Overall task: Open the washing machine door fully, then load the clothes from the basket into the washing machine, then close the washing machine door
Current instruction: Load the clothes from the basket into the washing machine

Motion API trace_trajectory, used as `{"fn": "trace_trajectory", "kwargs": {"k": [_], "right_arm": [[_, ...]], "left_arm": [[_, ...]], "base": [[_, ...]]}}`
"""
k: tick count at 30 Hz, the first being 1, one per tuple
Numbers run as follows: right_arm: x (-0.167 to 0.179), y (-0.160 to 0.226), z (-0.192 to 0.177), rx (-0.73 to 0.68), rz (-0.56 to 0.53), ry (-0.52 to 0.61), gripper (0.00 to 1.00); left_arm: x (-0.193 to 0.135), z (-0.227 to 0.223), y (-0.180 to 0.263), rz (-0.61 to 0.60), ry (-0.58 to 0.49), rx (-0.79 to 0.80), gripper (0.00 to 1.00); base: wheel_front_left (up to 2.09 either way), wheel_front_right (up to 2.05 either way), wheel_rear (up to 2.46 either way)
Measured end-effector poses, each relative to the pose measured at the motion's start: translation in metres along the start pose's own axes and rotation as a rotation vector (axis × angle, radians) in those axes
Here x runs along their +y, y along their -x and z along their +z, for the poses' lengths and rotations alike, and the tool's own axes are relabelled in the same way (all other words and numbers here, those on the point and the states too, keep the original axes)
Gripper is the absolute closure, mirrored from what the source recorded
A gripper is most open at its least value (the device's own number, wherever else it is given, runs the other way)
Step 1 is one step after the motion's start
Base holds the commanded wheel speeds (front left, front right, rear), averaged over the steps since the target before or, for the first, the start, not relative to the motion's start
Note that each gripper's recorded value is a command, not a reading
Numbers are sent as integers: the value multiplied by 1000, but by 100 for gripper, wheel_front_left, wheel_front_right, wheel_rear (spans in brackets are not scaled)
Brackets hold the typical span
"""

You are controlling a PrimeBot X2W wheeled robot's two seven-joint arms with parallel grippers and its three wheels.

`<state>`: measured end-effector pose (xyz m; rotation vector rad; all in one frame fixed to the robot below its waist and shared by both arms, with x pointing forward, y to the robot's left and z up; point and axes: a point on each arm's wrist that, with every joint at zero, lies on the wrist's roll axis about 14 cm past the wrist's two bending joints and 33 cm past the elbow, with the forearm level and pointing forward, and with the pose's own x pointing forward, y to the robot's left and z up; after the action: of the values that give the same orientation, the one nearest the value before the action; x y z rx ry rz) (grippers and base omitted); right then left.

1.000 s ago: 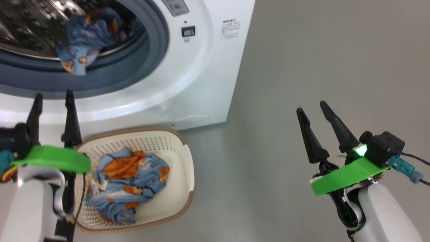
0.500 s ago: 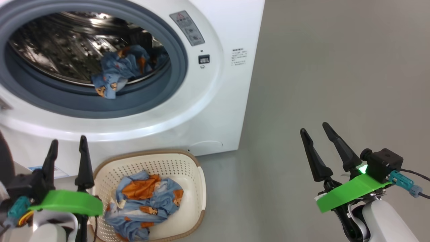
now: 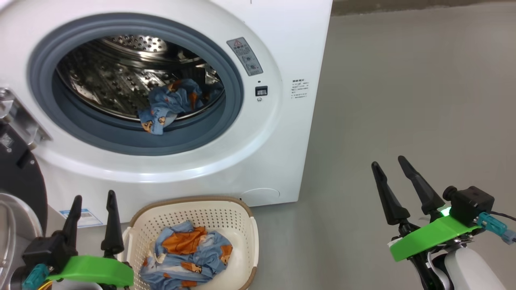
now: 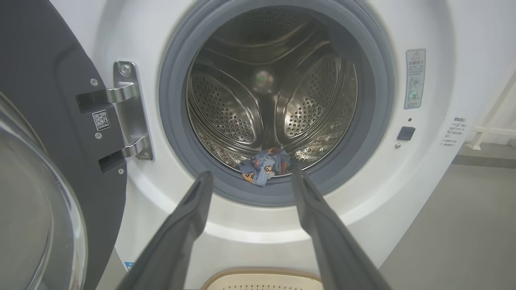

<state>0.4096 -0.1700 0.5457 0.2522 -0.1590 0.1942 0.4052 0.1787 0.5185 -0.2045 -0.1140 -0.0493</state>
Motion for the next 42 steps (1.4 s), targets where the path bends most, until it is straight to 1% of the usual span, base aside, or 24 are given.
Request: {"fn": "trace_trajectory", "kwargs": {"k": [5, 16, 42], "right_arm": [[1, 3, 0, 0, 3, 1, 0], [3, 3, -2, 5, 9, 0, 0], [1, 1, -12, 32, 5, -4, 0]], "left_arm": [[4, 3, 7, 21, 5, -6, 0], [3, 4, 8, 29, 11, -12, 0], [0, -4, 4, 23, 23, 8, 0]], "base": [[0, 0, 0], [0, 0, 0], [0, 0, 0]]}}
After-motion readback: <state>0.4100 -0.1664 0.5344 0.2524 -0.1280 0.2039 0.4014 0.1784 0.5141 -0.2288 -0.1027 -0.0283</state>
